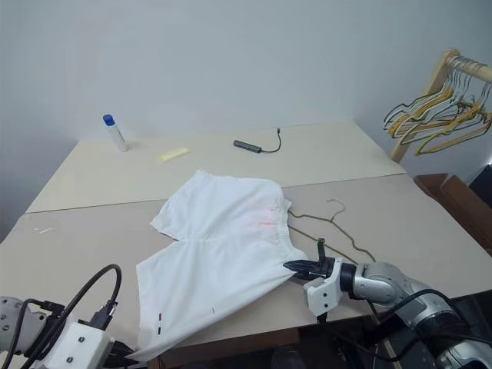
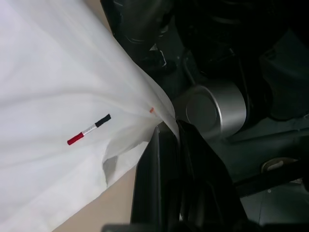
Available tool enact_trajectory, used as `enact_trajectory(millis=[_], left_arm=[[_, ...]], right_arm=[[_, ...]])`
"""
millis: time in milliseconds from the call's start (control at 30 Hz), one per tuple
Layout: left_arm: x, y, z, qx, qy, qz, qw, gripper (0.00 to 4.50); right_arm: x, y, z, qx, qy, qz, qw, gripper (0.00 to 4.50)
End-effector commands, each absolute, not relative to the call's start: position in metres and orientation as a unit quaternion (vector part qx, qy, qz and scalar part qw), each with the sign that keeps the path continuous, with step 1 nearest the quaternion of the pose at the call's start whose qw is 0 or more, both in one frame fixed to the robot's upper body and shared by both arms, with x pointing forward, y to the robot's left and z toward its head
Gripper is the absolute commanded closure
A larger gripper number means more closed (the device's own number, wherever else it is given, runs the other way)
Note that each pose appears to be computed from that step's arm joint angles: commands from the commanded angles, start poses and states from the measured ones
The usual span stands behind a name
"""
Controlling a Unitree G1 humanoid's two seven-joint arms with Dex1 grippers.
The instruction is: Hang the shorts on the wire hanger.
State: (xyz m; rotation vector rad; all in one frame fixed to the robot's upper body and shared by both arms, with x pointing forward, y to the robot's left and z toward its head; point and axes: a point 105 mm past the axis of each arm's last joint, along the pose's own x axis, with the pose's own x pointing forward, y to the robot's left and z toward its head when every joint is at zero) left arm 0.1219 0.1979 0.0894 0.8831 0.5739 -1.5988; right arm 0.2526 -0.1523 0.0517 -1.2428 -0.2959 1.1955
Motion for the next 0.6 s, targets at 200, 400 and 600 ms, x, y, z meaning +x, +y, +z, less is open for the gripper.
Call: enact_trajectory(millis=[200, 400, 600], left_arm=[[0.146, 0.215, 0.110, 0.379, 0.246, -0.665, 0.595, 2.07], [0.187, 0.219, 0.151, 0.370, 0.182, -0.619, 0.668, 0.11], [0.230, 0.188, 0.187, 0.283, 0.059, -0.582, 0.760, 0.05]], right_arm=[[0.235, -0.182, 0.079, -0.525, -0.056, 0.547, 0.650, 2.44], [0.223, -0.201, 0.105, -0.441, 0.045, 0.543, 0.713, 0.36], [0.275, -0.246, 0.134, -0.347, 0.112, 0.353, 0.862, 0.35]])
